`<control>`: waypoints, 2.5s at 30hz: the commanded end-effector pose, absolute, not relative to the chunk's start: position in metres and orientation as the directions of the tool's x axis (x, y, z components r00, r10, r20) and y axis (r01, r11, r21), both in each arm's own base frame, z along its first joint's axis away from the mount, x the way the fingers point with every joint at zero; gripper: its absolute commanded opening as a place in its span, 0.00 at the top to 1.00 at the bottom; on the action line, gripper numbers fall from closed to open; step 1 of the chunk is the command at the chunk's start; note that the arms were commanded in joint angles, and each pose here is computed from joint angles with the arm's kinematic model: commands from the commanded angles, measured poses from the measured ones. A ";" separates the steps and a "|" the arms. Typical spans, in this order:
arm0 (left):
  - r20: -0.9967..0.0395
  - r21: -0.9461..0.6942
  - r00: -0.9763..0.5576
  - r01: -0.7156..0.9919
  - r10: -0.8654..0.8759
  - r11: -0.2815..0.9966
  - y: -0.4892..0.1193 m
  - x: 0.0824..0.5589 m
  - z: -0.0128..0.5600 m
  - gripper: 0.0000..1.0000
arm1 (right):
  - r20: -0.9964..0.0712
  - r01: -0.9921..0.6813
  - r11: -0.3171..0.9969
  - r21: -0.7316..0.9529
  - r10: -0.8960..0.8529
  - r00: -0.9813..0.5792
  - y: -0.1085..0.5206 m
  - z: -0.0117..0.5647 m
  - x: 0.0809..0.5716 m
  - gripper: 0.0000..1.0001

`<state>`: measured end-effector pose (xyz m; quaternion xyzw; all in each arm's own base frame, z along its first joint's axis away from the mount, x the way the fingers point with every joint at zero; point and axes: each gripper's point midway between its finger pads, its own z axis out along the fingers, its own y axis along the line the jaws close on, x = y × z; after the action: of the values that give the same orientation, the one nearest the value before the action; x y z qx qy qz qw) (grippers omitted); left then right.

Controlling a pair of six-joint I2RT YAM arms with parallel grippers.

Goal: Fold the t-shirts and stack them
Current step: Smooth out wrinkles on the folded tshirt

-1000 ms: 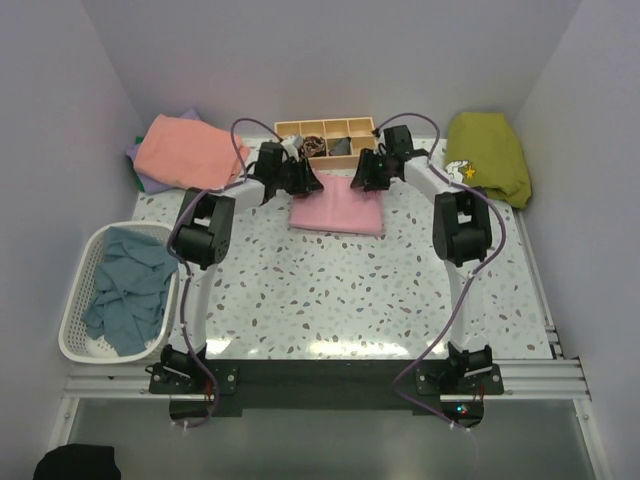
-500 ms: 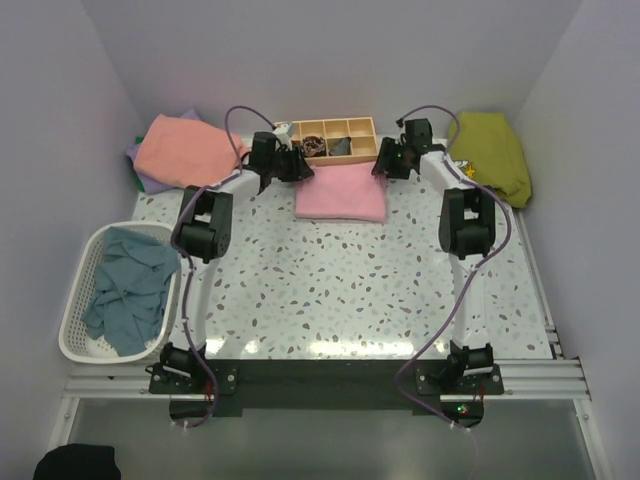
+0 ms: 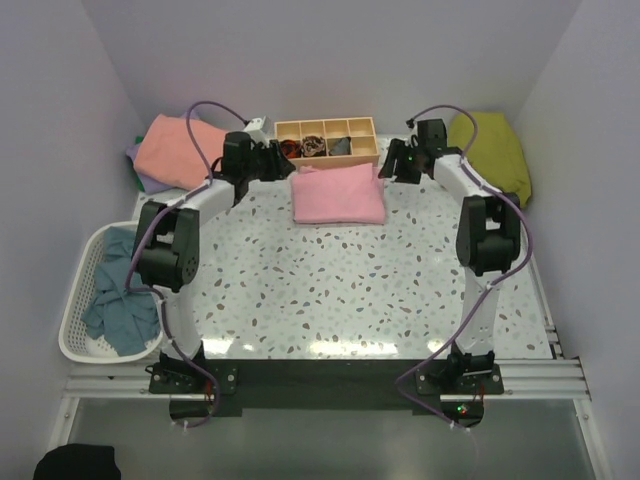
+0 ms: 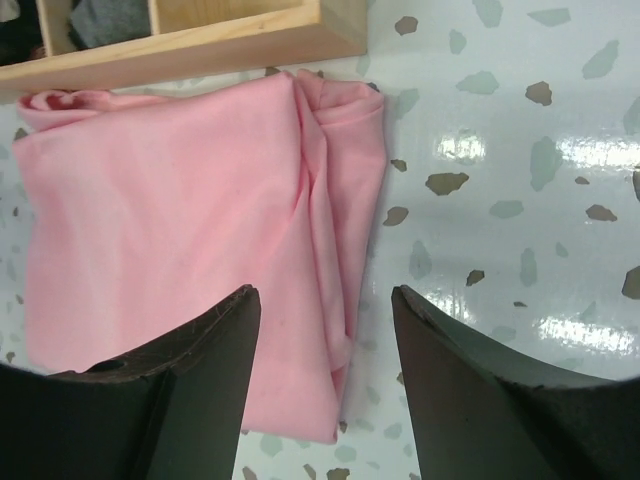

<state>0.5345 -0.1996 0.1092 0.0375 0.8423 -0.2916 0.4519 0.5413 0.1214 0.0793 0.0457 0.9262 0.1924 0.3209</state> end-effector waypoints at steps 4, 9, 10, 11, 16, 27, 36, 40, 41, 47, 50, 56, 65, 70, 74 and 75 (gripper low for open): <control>-0.790 -0.483 -0.556 0.305 -0.258 0.821 -0.190 0.511 0.119 0.52 | -0.566 -0.092 0.870 0.484 0.231 -0.791 0.139 0.095 0.528 0.40; -0.764 -0.523 -0.580 0.302 -0.281 0.797 -0.196 0.511 0.087 0.52 | -0.553 -0.113 0.849 0.516 0.229 -0.801 0.147 0.082 0.540 0.39; -0.748 -0.536 -0.603 0.304 -0.277 0.788 -0.200 0.512 0.071 0.52 | -0.549 -0.111 0.848 0.518 0.230 -0.803 0.148 0.079 0.542 0.39; -0.740 -0.546 -0.611 0.304 -0.280 0.781 -0.202 0.513 0.066 0.52 | -0.546 -0.109 0.849 0.518 0.230 -0.806 0.148 0.073 0.547 0.39; -0.717 -0.602 -0.623 0.325 -0.315 0.729 -0.215 0.525 0.049 0.52 | -0.532 -0.113 0.857 0.504 0.204 -0.822 0.149 0.054 0.557 0.37; -0.732 -0.625 -0.596 0.395 -0.329 0.674 -0.236 0.572 0.067 0.51 | -0.444 -0.155 0.786 0.598 0.164 -0.881 0.173 0.020 0.559 0.36; -0.736 -0.603 -0.641 0.476 -0.217 0.640 -0.271 0.582 0.051 0.51 | -0.292 -0.163 0.677 0.717 0.080 -0.953 0.209 -0.012 0.525 0.60; -0.726 -0.608 -0.661 0.488 -0.189 0.627 -0.281 0.558 0.048 0.52 | -0.255 -0.147 0.655 0.742 0.073 -0.964 0.212 -0.019 0.509 0.83; -0.694 -0.626 -0.695 0.457 -0.185 0.632 -0.278 0.542 0.032 0.53 | -0.245 -0.141 0.657 0.741 0.069 -0.967 0.210 -0.017 0.501 0.90; -0.643 -0.629 -0.741 0.366 -0.195 0.686 -0.256 0.458 0.022 0.54 | -0.214 -0.132 0.685 0.717 0.037 -0.976 0.203 -0.012 0.455 0.92; -0.608 -0.640 -0.756 0.287 -0.242 0.713 -0.238 0.417 0.024 0.55 | -0.195 -0.113 0.723 0.681 0.030 -0.980 0.194 -0.007 0.432 0.93; -0.611 -0.582 -0.749 0.207 -0.255 0.786 -0.206 0.357 0.028 0.55 | -0.164 -0.102 0.779 0.619 0.001 -0.986 0.178 -0.001 0.388 0.91; -0.685 -0.500 -0.699 0.246 -0.205 0.830 -0.200 0.378 0.052 0.55 | -0.290 -0.149 0.787 0.599 0.039 -0.956 0.174 0.036 0.391 0.35; -0.695 -0.480 -0.683 0.210 -0.224 0.852 -0.193 0.385 0.068 0.54 | -0.398 -0.146 0.872 0.467 0.060 -0.915 0.150 0.066 0.399 0.32; -0.685 -0.482 -0.690 0.189 -0.233 0.856 -0.187 0.369 0.076 0.53 | -0.446 -0.140 0.900 0.413 0.066 -0.892 0.138 0.087 0.396 0.30; -0.676 -0.486 -0.701 0.191 -0.229 0.853 -0.187 0.359 0.072 0.53 | -0.446 -0.143 0.900 0.412 0.063 -0.893 0.138 0.087 0.394 0.30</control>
<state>0.3727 -0.1922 0.0579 -0.0133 0.8835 -0.2791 0.3760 0.3913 0.1552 0.0624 -0.0174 0.9455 0.2660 0.1868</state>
